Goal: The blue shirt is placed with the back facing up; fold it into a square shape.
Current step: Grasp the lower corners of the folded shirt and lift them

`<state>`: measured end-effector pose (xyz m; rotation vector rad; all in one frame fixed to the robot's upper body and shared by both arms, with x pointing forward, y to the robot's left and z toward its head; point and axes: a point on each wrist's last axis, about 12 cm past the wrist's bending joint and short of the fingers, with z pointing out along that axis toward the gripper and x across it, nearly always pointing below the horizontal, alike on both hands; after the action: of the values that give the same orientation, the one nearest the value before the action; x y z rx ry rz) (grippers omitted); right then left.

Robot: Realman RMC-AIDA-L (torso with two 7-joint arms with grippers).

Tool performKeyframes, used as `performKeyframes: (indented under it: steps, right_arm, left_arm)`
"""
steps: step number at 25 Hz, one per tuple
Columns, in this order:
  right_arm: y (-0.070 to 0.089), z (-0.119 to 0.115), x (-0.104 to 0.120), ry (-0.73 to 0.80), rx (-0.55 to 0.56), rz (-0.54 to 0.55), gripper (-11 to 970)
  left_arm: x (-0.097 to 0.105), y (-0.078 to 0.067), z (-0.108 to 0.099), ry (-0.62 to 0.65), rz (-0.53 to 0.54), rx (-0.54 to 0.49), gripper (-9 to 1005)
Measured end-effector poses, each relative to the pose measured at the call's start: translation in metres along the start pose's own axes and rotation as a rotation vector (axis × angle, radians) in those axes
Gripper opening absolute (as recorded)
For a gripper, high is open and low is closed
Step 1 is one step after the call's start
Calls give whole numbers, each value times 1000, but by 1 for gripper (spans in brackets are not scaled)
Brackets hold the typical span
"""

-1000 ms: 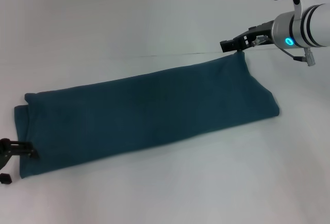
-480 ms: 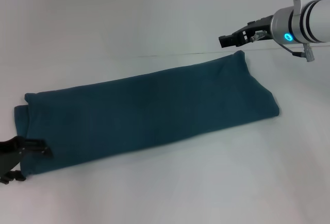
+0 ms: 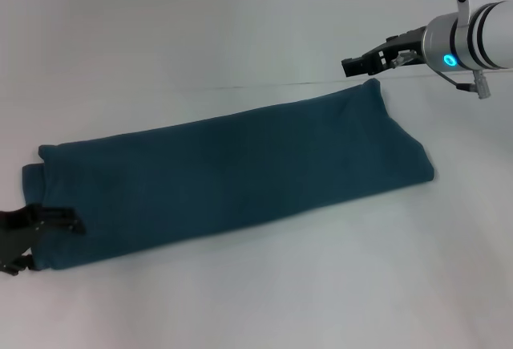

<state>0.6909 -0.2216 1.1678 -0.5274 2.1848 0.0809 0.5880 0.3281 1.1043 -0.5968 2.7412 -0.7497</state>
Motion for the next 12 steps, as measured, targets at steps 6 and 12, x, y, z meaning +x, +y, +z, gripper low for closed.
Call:
performKeyframes:
  steps: [6, 12]
  right_arm:
    - [0, 0, -1, -1, 0, -2, 935]
    - [0, -1, -1, -3, -1, -2, 935]
  left_arm:
    - [-1, -10, 6, 12, 76, 21, 916]
    - [-1, -13, 6, 10, 106, 36, 782]
